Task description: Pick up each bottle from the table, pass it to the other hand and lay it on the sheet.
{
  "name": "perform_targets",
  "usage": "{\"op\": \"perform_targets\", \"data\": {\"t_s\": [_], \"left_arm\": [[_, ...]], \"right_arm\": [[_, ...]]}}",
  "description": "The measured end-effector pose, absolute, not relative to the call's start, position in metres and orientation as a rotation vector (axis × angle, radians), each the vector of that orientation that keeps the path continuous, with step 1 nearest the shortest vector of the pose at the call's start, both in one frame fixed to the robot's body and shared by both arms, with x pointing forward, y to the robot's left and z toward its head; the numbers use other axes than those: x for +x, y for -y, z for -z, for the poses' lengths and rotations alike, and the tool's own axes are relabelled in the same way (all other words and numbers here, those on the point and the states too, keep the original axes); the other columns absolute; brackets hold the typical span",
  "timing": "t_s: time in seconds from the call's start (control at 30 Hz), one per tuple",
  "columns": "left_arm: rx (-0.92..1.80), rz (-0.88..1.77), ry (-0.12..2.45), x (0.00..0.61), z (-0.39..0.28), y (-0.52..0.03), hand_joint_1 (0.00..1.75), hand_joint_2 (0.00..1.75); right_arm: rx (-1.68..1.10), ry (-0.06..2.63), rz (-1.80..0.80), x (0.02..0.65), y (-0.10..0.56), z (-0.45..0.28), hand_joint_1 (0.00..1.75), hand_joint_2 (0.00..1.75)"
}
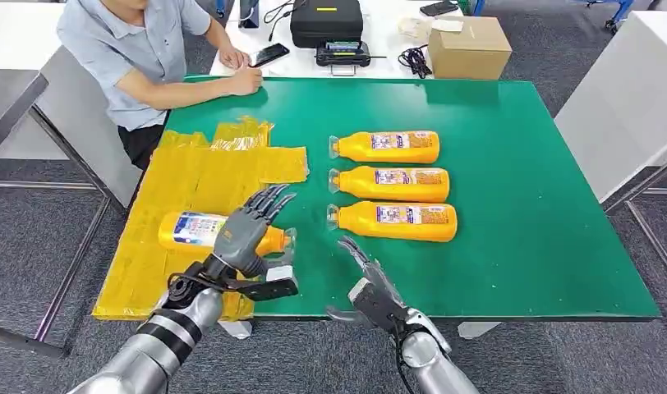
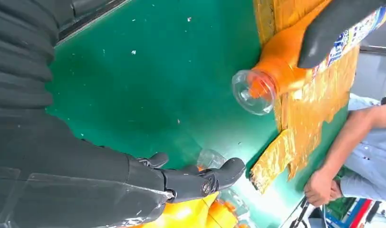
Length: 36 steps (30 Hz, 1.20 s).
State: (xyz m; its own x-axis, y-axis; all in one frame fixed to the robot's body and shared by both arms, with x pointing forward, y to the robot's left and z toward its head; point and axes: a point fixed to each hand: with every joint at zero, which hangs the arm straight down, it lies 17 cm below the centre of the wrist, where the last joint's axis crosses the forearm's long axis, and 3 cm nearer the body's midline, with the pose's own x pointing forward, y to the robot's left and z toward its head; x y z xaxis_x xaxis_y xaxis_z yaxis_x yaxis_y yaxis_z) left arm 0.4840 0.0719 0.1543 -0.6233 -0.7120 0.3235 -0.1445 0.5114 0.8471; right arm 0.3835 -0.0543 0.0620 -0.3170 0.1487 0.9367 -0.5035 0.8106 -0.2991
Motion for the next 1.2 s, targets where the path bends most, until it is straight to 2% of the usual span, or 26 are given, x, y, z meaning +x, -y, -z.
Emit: {"op": "perform_targets", "data": {"t_s": [0.17, 0.33, 0.7, 0.73, 0.77, 0.8, 0.9, 0.93, 0.97, 1.2], "left_arm": [[0.611, 0.959, 2.144, 0.471, -0.175, -0.063, 0.00, 1.75], [0.235, 0.542, 2.125, 0.451, -0.197, -0.055, 0.00, 1.75], [0.164, 0.447, 2.175, 0.435, -0.223, -0.051, 0.00, 1.75], [0.089, 0.397, 2.153, 0.434, -0.222, -0.050, 0.00, 1.75], [-0.005, 0.296, 2.120, 0.433, -0.220, -0.053, 0.00, 1.75], [-0.073, 0.186, 2.085, 0.432, -0.218, -0.057, 0.00, 1.75], [-0.130, 0.030, 2.010, 0.427, -0.205, -0.064, 0.00, 1.75], [-0.128, 0.014, 1.998, 0.424, -0.201, -0.064, 0.00, 0.00], [-0.131, -0.004, 1.982, 0.422, -0.197, -0.063, 0.00, 1.75], [-0.235, -0.064, 1.835, 0.416, -0.175, -0.043, 0.00, 1.75]], "right_arm": [[0.237, 1.801, -0.652, 0.385, 0.059, -0.063, 0.00, 1.75], [0.181, 1.838, -0.535, 0.387, 0.078, -0.078, 0.00, 1.75], [0.172, 1.865, -0.489, 0.386, 0.085, -0.091, 0.00, 1.75], [0.180, 1.862, -0.460, 0.386, 0.088, -0.092, 0.00, 0.00], [0.194, 1.853, -0.416, 0.387, 0.092, -0.093, 0.00, 0.00], [0.213, 1.837, -0.370, 0.388, 0.096, -0.094, 0.00, 1.75], [0.150, 1.790, -0.339, 0.396, 0.108, -0.091, 0.00, 1.75], [0.083, 1.796, -0.352, 0.399, 0.113, -0.091, 0.00, 1.75], [-0.023, 1.818, -0.388, 0.403, 0.120, -0.094, 0.00, 1.75], [-0.417, 1.855, -0.733, 0.415, 0.139, -0.100, 0.00, 1.75]]}}
